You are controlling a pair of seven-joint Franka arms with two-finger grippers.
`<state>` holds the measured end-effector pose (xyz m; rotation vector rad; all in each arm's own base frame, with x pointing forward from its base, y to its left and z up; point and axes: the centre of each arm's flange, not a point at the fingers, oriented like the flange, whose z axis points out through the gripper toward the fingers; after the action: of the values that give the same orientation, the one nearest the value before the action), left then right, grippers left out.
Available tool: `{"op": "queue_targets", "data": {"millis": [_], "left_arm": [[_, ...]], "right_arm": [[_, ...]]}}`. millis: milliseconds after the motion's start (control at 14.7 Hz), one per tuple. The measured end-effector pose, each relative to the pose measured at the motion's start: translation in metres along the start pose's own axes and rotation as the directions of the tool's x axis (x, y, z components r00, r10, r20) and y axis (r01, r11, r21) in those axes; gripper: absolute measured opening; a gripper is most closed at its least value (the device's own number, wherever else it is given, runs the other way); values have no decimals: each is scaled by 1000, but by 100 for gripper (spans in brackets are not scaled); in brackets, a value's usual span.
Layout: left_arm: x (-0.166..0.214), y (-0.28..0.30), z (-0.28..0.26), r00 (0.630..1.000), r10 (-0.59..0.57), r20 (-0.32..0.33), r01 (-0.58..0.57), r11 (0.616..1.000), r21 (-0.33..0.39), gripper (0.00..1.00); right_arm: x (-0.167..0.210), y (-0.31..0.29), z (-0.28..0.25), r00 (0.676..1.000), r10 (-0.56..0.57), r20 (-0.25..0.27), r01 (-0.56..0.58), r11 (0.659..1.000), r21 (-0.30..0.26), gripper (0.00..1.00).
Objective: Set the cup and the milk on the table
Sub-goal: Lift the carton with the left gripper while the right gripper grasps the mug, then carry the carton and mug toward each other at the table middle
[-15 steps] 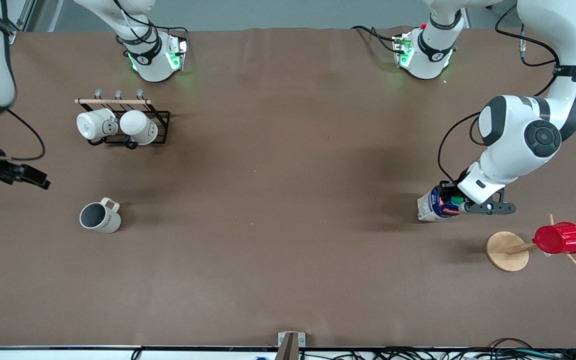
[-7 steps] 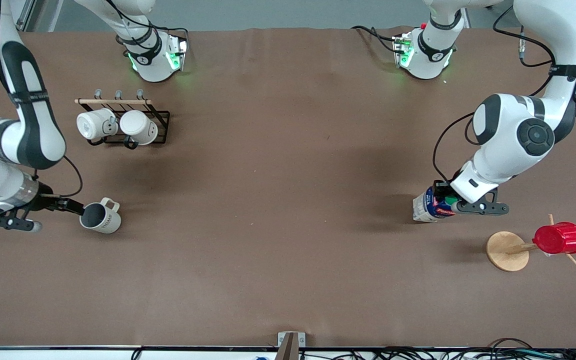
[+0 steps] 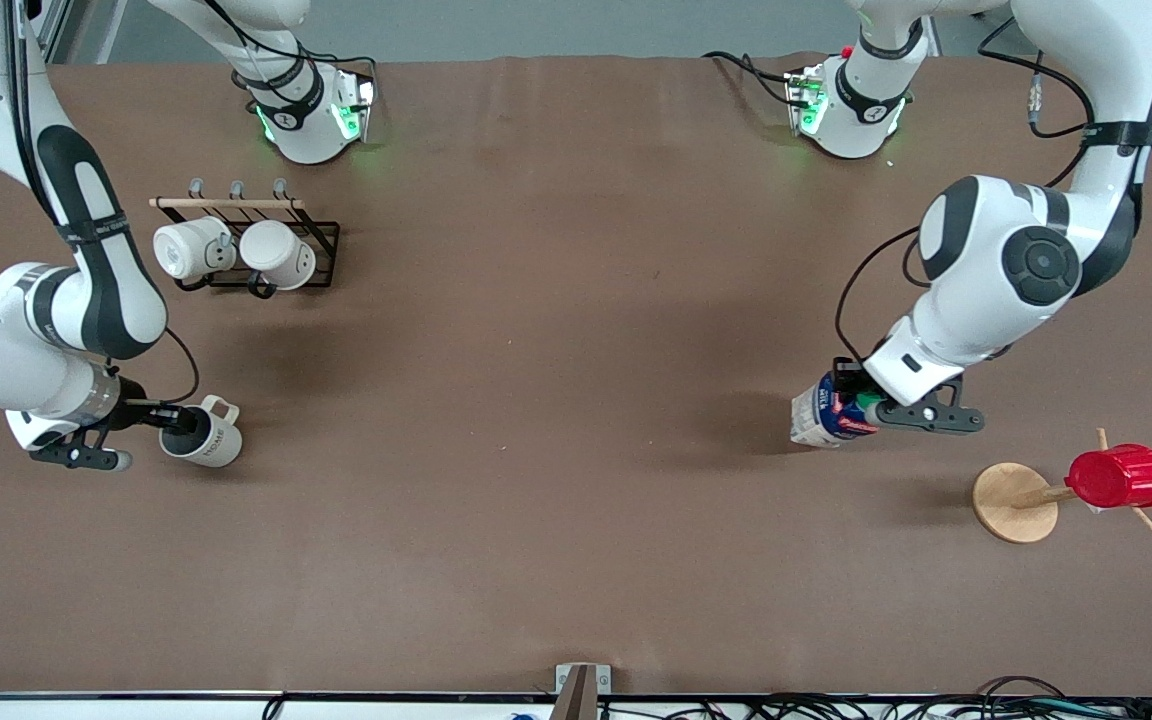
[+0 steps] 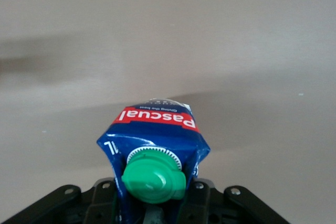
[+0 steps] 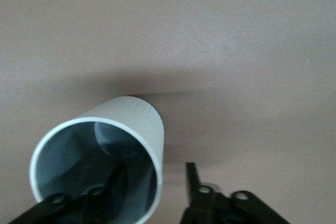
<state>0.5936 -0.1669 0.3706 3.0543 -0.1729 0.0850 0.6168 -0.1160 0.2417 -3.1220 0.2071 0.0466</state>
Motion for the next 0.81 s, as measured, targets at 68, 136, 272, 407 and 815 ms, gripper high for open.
{"op": "queue_targets", "data": {"millis": [68, 136, 272, 407, 815], "left_arm": [[-2, 20, 1, 1000, 1, 1, -1, 1000, -4, 39], [-4, 42, 2, 1000, -1, 4, 1, 1000, -8, 39], [-6, 82, 5, 1000, -18, 15, 18, 1000, -18, 39], [-4, 116, 6, 998, -54, 34, 54, 998, -25, 39], [15, 152, 2, 991, -127, 47, 129, 991, -44, 39]], "right_arm": [[0, -2, 0, 1000, -3, 0, 3, 1000, 1, 34], [0, -3, 2, 1000, -5, 3, 5, 1000, 1, 24], [1, -6, 3, 1000, -10, 5, 10, 1000, 3, 5], [4, -21, -1, 999, -33, -3, 33, 999, 2, 5], [15, -138, -43, 994, -107, 7, 106, 993, 41, 5]]}}
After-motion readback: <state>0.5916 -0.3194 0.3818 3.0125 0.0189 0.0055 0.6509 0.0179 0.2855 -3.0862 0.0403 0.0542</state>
